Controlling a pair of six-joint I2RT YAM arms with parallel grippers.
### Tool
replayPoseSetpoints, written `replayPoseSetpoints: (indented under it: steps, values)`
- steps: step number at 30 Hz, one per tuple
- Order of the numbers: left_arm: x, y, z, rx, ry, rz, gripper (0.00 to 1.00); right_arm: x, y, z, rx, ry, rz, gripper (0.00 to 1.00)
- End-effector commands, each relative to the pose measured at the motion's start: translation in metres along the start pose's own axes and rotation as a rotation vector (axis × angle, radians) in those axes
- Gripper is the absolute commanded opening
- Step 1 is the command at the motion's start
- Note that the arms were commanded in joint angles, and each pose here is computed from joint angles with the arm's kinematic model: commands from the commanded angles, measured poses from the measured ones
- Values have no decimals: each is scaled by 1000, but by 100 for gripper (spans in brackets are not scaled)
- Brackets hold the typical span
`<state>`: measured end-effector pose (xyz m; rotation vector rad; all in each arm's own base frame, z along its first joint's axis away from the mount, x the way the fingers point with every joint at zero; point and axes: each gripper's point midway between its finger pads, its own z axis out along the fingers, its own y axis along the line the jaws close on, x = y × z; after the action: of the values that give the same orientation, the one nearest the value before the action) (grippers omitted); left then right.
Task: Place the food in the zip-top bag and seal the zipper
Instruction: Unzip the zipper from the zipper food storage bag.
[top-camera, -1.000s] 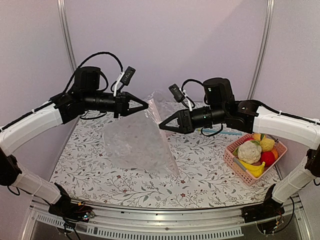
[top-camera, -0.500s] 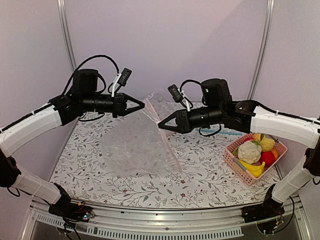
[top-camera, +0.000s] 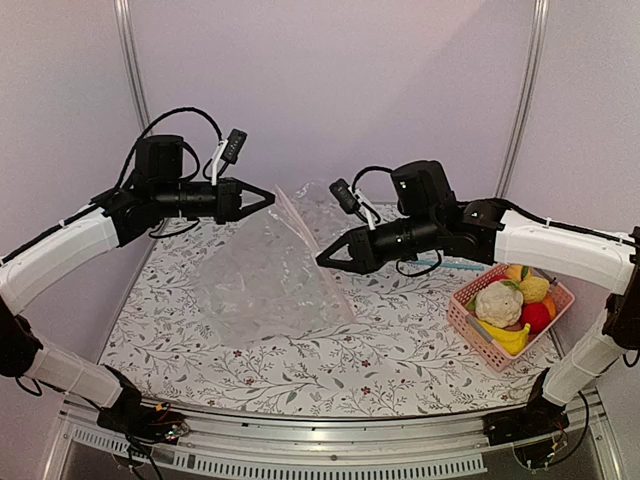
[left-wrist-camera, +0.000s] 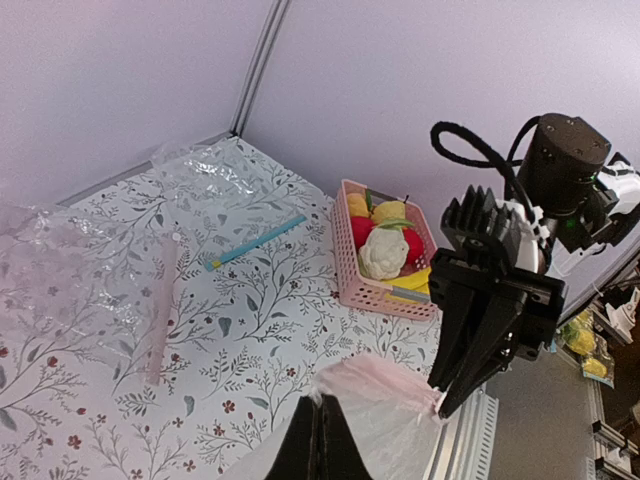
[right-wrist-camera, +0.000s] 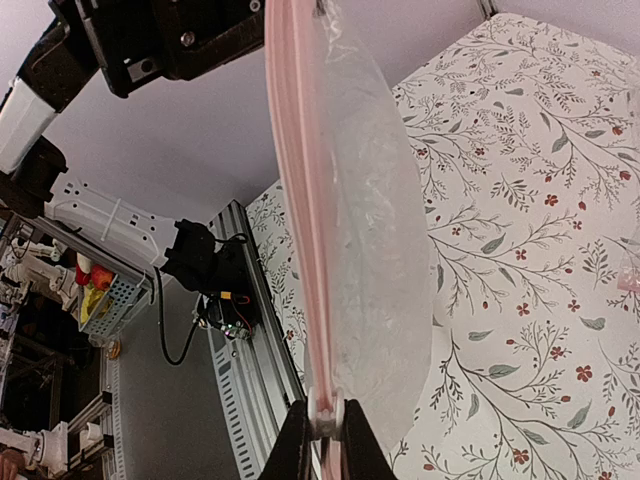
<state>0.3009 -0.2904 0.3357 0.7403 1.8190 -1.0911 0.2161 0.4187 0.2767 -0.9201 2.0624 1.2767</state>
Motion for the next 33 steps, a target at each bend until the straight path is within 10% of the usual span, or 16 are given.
replayPoseSetpoints:
  steps: [1,33]
  values:
    - [-27,23,-19,-112,-105,25,0,33,-5,8,28,139,22,0]
    - [-40,60,-51,-262,-159,15,0,51,-9,16,36,210,39,0]
